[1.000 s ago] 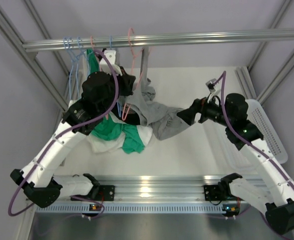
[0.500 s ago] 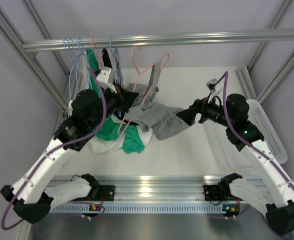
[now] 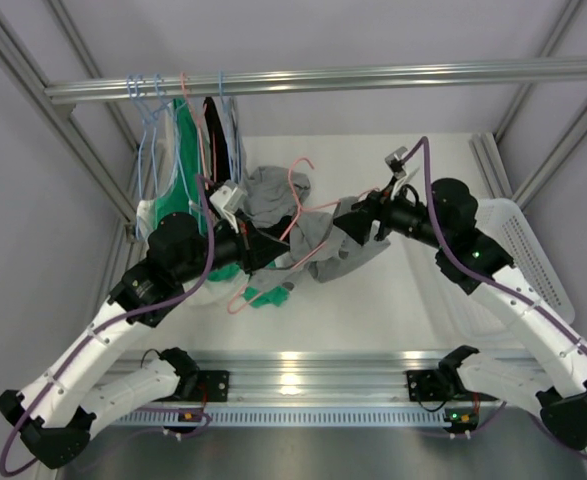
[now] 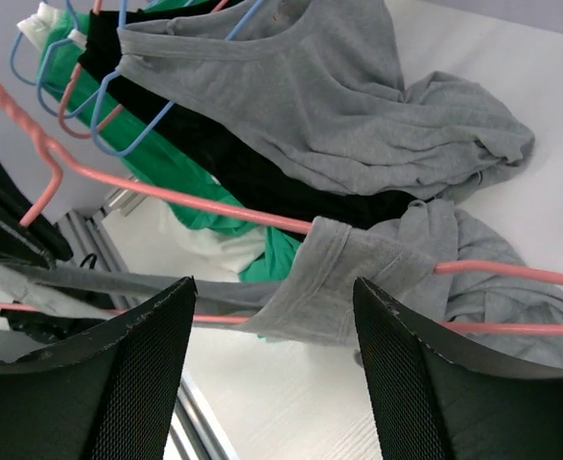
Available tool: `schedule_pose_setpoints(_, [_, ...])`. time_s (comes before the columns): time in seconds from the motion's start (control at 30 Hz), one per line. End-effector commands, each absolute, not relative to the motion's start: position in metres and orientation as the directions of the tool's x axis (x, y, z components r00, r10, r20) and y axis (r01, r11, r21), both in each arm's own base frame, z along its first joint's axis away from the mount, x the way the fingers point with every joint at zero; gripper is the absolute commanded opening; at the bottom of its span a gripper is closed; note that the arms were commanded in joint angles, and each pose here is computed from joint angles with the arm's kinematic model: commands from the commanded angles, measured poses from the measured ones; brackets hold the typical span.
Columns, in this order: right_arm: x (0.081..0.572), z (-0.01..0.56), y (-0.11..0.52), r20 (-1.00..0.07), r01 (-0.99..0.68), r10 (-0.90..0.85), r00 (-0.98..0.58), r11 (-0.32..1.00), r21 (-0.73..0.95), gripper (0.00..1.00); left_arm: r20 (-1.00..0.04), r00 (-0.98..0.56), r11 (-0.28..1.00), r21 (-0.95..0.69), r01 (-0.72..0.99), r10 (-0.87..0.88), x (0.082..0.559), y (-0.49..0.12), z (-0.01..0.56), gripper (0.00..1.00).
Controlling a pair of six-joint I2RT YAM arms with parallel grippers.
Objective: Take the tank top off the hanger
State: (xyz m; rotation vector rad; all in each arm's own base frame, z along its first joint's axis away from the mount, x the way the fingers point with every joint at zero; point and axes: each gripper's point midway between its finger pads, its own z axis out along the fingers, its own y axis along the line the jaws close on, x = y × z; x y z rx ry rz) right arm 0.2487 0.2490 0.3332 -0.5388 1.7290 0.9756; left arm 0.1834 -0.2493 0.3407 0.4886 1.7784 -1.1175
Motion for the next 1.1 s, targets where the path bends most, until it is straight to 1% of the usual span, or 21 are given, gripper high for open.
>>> schedule_pose_setpoints(0.0, [0.260, 0.359, 0.248, -0.958, -0.721, 0.127, -0.259, 0.634, 0.279, 0.65, -0.880, -0.435, 0.422, -0.473, 0.773, -0.191, 0.171, -0.253, 0.369, 0.00])
schedule_pose_setpoints(0.07, [0.266, 0.359, 0.244, -0.962, -0.691, 0.122, -0.245, 0.674, 0.261, 0.65, -0.879, -0.438, 0.414, -0.476, 0.776, -0.190, 0.170, -0.254, 0.370, 0.00])
schedule_pose_setpoints(0.13, [0.267, 0.356, 0.244, -0.963, -0.674, 0.105, -0.250, 0.695, 0.251, 0.61, -0.881, -0.432, 0.418, -0.472, 0.776, -0.192, 0.170, -0.253, 0.371, 0.00])
schedule_pose_setpoints(0.23, [0.274, 0.349, 0.238, -0.964, -0.612, 0.078, -0.254, 0.759, 0.223, 0.60, -0.883, -0.423, 0.436, -0.468, 0.769, -0.204, 0.174, -0.251, 0.372, 0.00])
schedule_pose_setpoints(0.3, [0.272, 0.343, 0.241, -0.964, -0.607, 0.062, -0.260, 0.766, 0.213, 0.61, -0.884, -0.419, 0.439, -0.467, 0.768, -0.206, 0.175, -0.251, 0.374, 0.00])
schedule_pose_setpoints(0.47, [0.276, 0.336, 0.236, -0.966, -0.530, 0.040, -0.256, 0.830, 0.175, 0.60, -0.884, -0.418, 0.456, -0.467, 0.758, -0.209, 0.181, -0.253, 0.374, 0.00])
schedule_pose_setpoints(0.5, [0.275, 0.336, 0.237, -0.966, -0.529, 0.038, -0.256, 0.831, 0.173, 0.56, -0.882, -0.422, 0.457, -0.469, 0.756, -0.208, 0.182, -0.253, 0.373, 0.00])
schedule_pose_setpoints(0.57, [0.276, 0.337, 0.233, -0.967, -0.511, 0.040, -0.251, 0.843, 0.168, 0.54, -0.885, -0.417, 0.460, -0.465, 0.757, -0.208, 0.183, -0.253, 0.373, 0.00])
schedule_pose_setpoints(0.6, [0.275, 0.336, 0.233, -0.967, -0.509, 0.038, -0.253, 0.844, 0.166, 0.49, -0.885, -0.414, 0.469, -0.464, 0.751, -0.212, 0.184, -0.252, 0.373, 0.00])
schedule_pose_setpoints(0.67, [0.274, 0.336, 0.231, -0.966, -0.505, 0.044, -0.255, 0.846, 0.172, 0.49, -0.887, -0.410, 0.477, -0.461, 0.748, -0.214, 0.185, -0.251, 0.373, 0.00])
schedule_pose_setpoints(0.77, [0.276, 0.334, 0.234, -0.966, -0.510, 0.033, -0.257, 0.844, 0.165, 0.45, -0.884, -0.416, 0.465, -0.466, 0.753, -0.211, 0.184, -0.253, 0.374, 0.00])
schedule_pose_setpoints(0.8, [0.278, 0.332, 0.234, -0.966, -0.507, 0.026, -0.259, 0.848, 0.159, 0.40, -0.883, -0.420, 0.458, -0.467, 0.756, -0.208, 0.183, -0.254, 0.374, 0.00])
schedule_pose_setpoints(0.83, [0.279, 0.329, 0.235, -0.965, -0.505, 0.016, -0.262, 0.849, 0.151, 0.39, -0.881, -0.425, 0.456, -0.472, 0.755, -0.209, 0.184, -0.255, 0.375, 0.00])
schedule_pose_setpoints(0.9, [0.284, 0.324, 0.235, -0.964, -0.494, 0.004, -0.268, 0.858, 0.141, 0.40, -0.880, -0.425, 0.454, -0.475, 0.754, -0.214, 0.183, -0.255, 0.377, 0.00])
schedule_pose_setpoints(0.97, [0.286, 0.322, 0.236, -0.962, -0.485, 0.001, -0.272, 0.863, 0.139, 0.43, -0.880, -0.426, 0.443, -0.475, 0.761, -0.212, 0.181, -0.256, 0.379, 0.00])
schedule_pose_setpoints(1.07, [0.290, 0.324, 0.235, -0.964, -0.472, -0.002, -0.266, 0.872, 0.128, 0.36, -0.881, -0.419, 0.436, -0.473, 0.765, -0.220, 0.179, -0.255, 0.384, 0.00])
